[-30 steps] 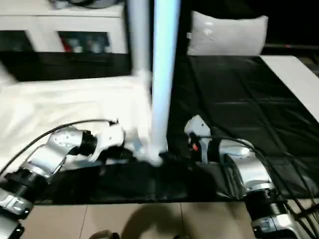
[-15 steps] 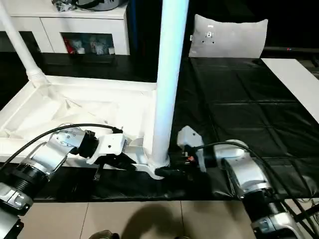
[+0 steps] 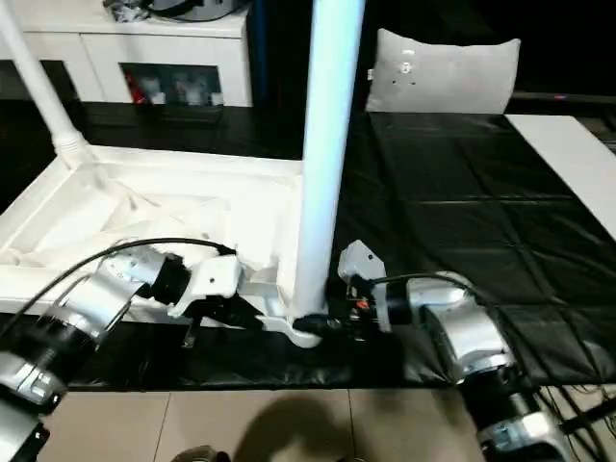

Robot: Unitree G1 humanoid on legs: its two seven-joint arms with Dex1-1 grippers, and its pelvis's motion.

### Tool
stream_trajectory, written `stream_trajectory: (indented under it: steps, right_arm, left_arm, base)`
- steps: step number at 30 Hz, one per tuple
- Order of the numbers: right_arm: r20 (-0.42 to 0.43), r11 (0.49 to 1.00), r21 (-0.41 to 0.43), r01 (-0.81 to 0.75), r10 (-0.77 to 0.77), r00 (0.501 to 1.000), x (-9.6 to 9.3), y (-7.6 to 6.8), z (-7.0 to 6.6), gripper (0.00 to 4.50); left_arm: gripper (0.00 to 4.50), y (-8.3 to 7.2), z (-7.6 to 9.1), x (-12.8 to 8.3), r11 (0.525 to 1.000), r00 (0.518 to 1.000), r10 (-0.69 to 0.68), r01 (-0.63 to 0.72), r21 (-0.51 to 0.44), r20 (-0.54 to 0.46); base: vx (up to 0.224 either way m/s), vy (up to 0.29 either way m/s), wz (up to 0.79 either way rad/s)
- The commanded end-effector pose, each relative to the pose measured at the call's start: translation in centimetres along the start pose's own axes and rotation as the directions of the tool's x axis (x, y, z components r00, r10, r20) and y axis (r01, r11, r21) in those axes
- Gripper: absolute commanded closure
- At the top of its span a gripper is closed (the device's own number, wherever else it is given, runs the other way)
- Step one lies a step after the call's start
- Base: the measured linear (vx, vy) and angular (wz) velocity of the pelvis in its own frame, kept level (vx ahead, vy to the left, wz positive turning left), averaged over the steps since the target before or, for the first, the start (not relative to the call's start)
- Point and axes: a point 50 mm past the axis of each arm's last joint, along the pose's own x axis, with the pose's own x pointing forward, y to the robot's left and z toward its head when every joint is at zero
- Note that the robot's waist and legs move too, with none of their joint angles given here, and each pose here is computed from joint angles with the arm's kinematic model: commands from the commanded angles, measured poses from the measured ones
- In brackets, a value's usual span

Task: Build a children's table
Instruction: Rotate leg to tighten

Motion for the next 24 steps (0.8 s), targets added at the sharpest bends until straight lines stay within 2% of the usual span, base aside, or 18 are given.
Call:
stream_trajectory:
  steps: [1,4,5,8,10,11,12,15,16,17,21,24]
  right_arm:
    - [0.007,0.996,0.048,0.071,-0.071,0.997,1.7,0.1,-0.2,1.85]
    - [0.019,0.99,0.073,0.122,-0.124,0.992,2.3,-0.1,-0.1,1.85]
    - [0.048,0.961,0.136,0.24,-0.249,0.967,3.6,-0.9,0.5,1.85]
    - [0.052,0.883,0.213,0.418,-0.437,0.898,5.4,-2.1,1.2,1.85]
    - [0.052,0.856,0.24,0.458,-0.482,0.875,5.8,-2.4,1.4,1.85]
    - [0.037,0.804,0.275,0.528,-0.557,0.83,6.4,-3.0,1.6,1.85]
    - [0.027,0.791,0.27,0.55,-0.577,0.816,6.5,-3.2,1.7,1.85]
    - [0.018,0.778,0.245,0.578,-0.6,0.8,6.6,-3.3,1.8,1.85]
    - [0.027,0.779,0.252,0.575,-0.6,0.8,6.7,-3.3,1.8,1.3]
    - [0.042,0.775,0.248,0.58,-0.607,0.793,6.6,-3.4,2.0,1.16]
    - [0.06,0.78,0.234,0.581,-0.608,0.792,6.2,-3.4,2.0,1.0]
    - [0.1,0.8,0.212,0.561,-0.589,0.802,5.0,-3.4,2.0,0.65]
  left_arm:
    - [4.5,0.3,1.8,1.4,0.996,0.994,0.081,-0.078,-0.032,0.079]
    - [4.5,0.5,2.2,1.7,0.99,0.987,0.127,-0.121,-0.068,0.093]
    - [4.5,1.1,3.0,2.5,0.961,0.962,0.244,-0.223,-0.164,0.122]
    - [4.5,2.5,3.9,3.6,0.873,0.895,0.436,-0.394,-0.287,0.099]
    - [4.5,2.9,4.2,3.8,0.849,0.875,0.477,-0.432,-0.304,0.088]
    - [4.5,3.3,4.8,4.3,0.812,0.841,0.535,-0.485,-0.324,0.082]
    - [4.5,3.5,5.0,4.4,0.802,0.831,0.55,-0.499,-0.329,0.081]
    - [4.5,3.6,5.3,4.6,0.789,0.818,0.57,-0.52,-0.327,0.076]
    - [4.5,3.7,5.5,4.6,0.787,0.814,0.576,-0.526,-0.321,0.078]
    - [4.5,3.7,5.8,4.6,0.783,0.807,0.585,-0.539,-0.311,0.075]
    - [4.5,3.7,5.4,4.1,0.781,0.805,0.591,-0.554,-0.287,0.052]
    - [4.5,3.8,4.9,3.5,0.795,0.813,0.58,-0.55,-0.254,0.054]
  base:
    - [0.0,0.0,0.0]
    - [0.0,0.0,0.0]
    - [0.0,0.0,0.0]
    - [0.0,0.0,0.0]
    - [0.0,0.0,0.0]
    - [0.0,0.0,0.0]
    - [-0.016,0.051,-0.12]
    - [0.0,0.0,0.0]
    - [0.0,0.0,0.0]
    - [0.0,0.0,0.0]
    - [0.0,0.0,0.0]
    - [0.0,0.0,0.0]
